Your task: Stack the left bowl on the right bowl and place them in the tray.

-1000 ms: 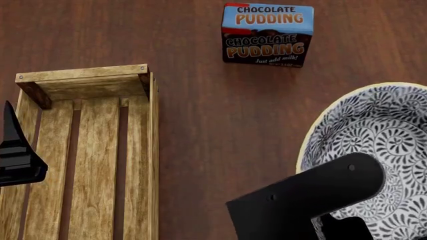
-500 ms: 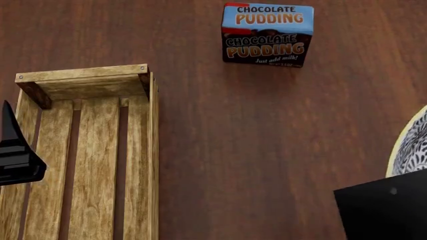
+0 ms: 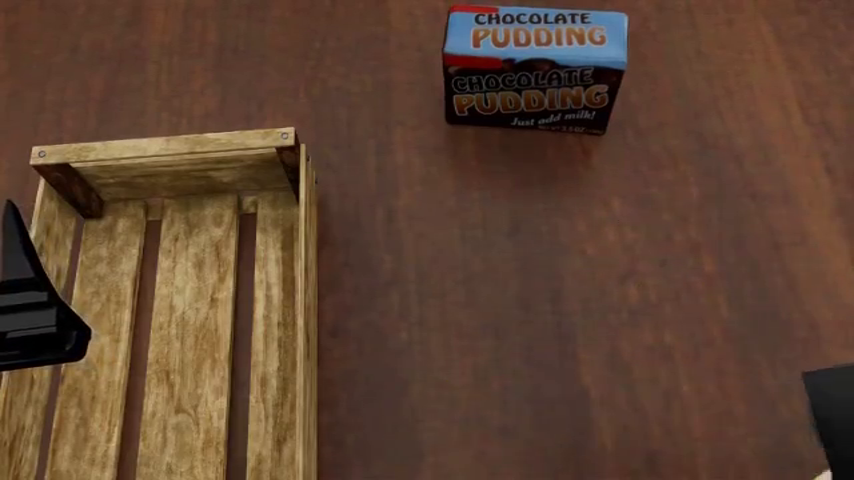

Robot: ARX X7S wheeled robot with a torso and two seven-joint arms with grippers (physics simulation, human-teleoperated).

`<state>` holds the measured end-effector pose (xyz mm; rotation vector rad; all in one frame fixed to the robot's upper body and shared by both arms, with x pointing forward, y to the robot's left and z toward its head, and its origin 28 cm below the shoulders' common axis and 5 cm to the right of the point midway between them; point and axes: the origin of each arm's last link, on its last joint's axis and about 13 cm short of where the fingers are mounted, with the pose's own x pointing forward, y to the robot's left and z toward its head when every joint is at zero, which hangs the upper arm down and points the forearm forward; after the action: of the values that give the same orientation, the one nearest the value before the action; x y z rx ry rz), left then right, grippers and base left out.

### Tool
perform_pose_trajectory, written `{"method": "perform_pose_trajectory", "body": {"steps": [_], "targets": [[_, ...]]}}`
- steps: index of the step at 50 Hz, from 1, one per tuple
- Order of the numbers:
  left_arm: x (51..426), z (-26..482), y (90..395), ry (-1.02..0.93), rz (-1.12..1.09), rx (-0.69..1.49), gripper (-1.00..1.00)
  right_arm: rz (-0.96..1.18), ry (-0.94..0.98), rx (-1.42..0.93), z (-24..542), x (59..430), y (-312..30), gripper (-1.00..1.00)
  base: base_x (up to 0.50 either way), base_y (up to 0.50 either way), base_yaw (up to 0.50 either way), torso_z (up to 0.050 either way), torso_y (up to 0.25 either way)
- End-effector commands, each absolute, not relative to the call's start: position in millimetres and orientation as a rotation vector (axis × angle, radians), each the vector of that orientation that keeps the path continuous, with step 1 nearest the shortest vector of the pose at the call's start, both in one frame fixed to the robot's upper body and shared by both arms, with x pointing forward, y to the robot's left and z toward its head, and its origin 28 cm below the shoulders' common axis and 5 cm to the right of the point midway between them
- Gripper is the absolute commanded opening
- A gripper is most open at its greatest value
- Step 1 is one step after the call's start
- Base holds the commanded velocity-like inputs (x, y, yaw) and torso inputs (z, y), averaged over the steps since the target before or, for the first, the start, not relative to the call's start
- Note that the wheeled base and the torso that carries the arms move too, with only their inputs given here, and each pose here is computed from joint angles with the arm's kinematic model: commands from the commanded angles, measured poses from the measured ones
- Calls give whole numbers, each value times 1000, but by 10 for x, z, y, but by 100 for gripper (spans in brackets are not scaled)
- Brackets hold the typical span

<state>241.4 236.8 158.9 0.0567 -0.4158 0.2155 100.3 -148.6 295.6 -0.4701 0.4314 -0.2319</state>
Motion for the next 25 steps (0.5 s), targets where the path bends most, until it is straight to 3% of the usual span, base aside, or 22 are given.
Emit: {"method": "perform_pose_trajectory", "body": {"steps": [1, 25], "targets": [[2421, 1583, 2369, -416, 216, 58, 100, -277, 440, -467, 3042, 1019, -1612, -100, 0, 0, 0, 0, 0], [2431, 1563, 2368, -410, 214, 57, 100, -299, 464, -400, 2974, 1015, -1735, -100, 0, 0, 0, 0, 0]]}}
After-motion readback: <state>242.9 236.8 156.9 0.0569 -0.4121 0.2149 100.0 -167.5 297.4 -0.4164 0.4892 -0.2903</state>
